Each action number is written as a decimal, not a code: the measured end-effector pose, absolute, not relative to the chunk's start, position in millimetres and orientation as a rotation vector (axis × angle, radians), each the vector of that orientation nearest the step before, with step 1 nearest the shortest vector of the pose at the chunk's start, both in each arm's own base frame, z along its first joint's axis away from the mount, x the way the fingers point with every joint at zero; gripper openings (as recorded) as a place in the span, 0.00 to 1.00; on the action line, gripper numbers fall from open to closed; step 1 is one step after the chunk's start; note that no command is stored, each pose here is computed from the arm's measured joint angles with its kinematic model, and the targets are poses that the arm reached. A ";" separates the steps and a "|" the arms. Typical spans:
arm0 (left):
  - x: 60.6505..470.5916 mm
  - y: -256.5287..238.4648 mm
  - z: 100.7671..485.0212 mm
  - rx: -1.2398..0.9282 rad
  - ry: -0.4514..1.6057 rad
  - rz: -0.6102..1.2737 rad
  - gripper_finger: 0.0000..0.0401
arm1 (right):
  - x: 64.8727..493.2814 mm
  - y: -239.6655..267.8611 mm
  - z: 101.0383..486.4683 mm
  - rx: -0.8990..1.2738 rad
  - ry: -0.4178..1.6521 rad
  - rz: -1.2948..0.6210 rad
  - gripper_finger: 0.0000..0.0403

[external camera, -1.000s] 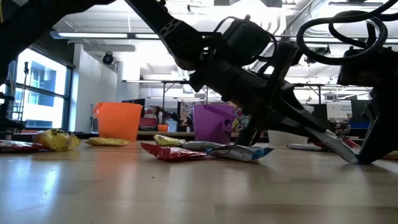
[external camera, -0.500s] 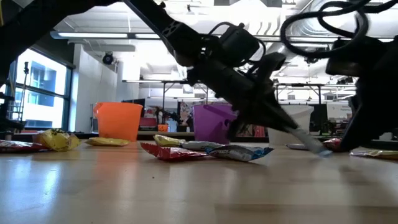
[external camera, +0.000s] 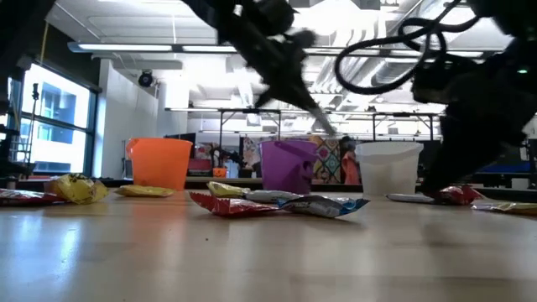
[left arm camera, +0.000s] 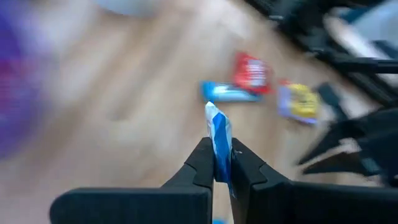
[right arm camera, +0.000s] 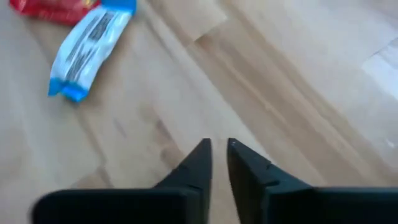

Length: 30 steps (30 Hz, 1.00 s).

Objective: Sort candy
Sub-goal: Put the white chocolate bar into the orange bucket

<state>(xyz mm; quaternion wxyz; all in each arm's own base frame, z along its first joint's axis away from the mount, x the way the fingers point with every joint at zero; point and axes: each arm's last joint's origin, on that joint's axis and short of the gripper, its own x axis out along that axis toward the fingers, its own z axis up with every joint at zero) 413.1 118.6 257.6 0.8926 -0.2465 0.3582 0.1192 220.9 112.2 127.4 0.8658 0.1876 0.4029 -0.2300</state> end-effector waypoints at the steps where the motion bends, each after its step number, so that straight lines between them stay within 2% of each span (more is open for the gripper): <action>1: 403.1 126.2 266.5 -0.490 0.751 0.281 0.00 | 222.6 110.0 127.8 0.402 0.837 -0.490 0.07; 3: 381.8 141.6 281.6 -0.457 0.779 0.344 0.00 | 226.4 105.2 128.5 0.422 0.822 -0.507 0.02; 11: 287.9 175.2 351.2 -0.352 0.788 0.570 0.00 | 240.9 82.7 131.3 0.510 0.754 -0.585 0.01; 15: 236.4 186.5 372.8 -0.376 0.818 0.676 0.00 | 244.9 70.6 131.6 0.532 0.741 -0.629 0.01; 22: 170.7 206.0 375.3 -0.420 1.002 0.836 0.00 | 252.3 53.2 133.1 0.552 0.716 -0.659 0.00; 30: 144.4 225.3 347.6 -0.484 1.109 0.859 0.00 | 256.9 38.5 134.2 0.592 0.690 -0.696 0.00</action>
